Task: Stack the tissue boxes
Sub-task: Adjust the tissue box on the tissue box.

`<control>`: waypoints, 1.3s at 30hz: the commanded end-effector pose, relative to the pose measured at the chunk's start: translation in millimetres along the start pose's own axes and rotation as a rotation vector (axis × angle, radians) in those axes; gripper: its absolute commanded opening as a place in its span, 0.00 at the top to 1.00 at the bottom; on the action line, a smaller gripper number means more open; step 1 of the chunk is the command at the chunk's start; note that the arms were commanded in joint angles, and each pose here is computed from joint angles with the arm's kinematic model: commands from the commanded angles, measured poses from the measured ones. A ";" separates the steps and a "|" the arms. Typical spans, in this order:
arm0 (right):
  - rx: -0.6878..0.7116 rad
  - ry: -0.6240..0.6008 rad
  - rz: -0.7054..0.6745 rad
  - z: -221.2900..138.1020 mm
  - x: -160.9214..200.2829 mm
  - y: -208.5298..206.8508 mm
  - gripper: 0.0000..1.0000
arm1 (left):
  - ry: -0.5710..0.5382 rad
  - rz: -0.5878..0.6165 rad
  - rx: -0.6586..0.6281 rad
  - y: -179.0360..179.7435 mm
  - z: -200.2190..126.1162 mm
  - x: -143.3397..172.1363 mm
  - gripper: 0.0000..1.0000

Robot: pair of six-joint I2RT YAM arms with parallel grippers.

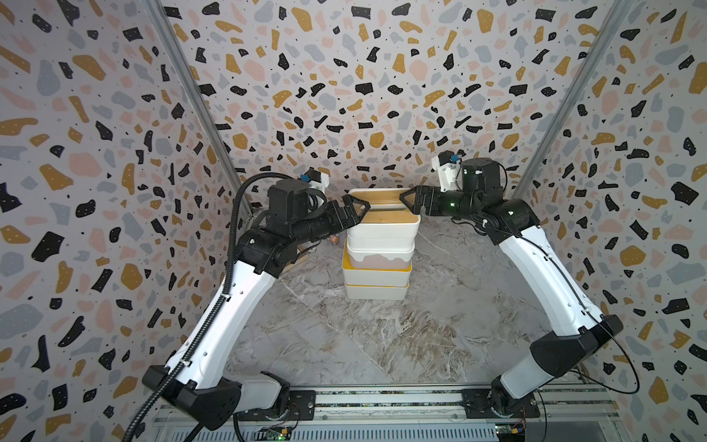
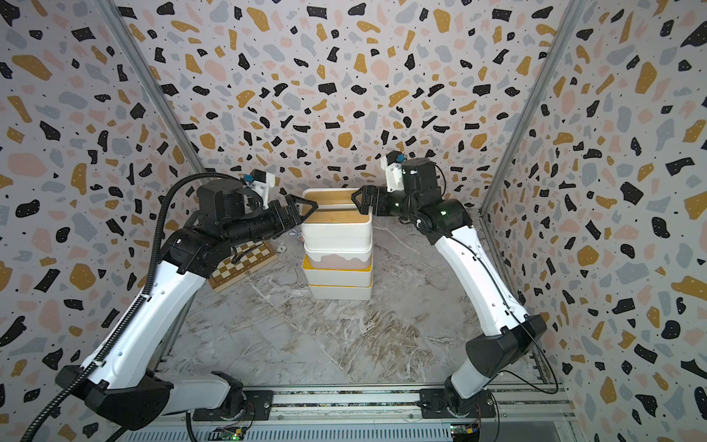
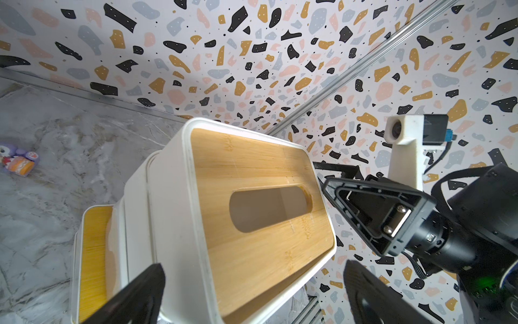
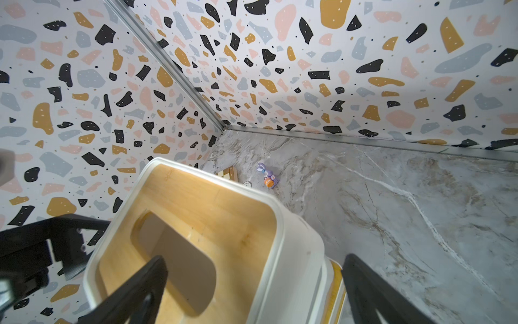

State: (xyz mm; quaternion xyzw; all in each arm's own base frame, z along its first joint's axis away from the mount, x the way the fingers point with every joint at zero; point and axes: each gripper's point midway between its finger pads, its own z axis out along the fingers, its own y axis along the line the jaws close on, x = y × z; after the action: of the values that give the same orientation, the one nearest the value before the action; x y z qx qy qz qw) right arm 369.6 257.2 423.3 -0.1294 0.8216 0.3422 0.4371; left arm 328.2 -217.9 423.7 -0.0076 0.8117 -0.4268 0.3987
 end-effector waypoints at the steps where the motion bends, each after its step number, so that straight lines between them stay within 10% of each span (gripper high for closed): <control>1: -0.057 -0.013 -0.011 -23.7 2.4 25.7 0.01 | -0.041 0.039 0.056 -18.7 -10.7 -10.4 0.01; 25: -0.124 -0.021 -0.032 -4.9 -7.8 41.9 0.01 | -0.009 0.049 0.111 -27.2 0.2 -10.2 0.01; 39: -0.005 -0.108 -0.044 -40.9 -29.3 19.1 0.01 | -0.144 0.178 -0.125 -1.4 -35.8 -32.2 0.00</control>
State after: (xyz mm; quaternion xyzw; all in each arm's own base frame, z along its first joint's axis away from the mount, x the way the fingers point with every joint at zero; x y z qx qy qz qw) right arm 363.1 270.0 428.1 -0.1423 0.8151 0.3541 0.4359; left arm 334.9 -205.2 431.3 0.0009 0.8152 -0.3808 0.4364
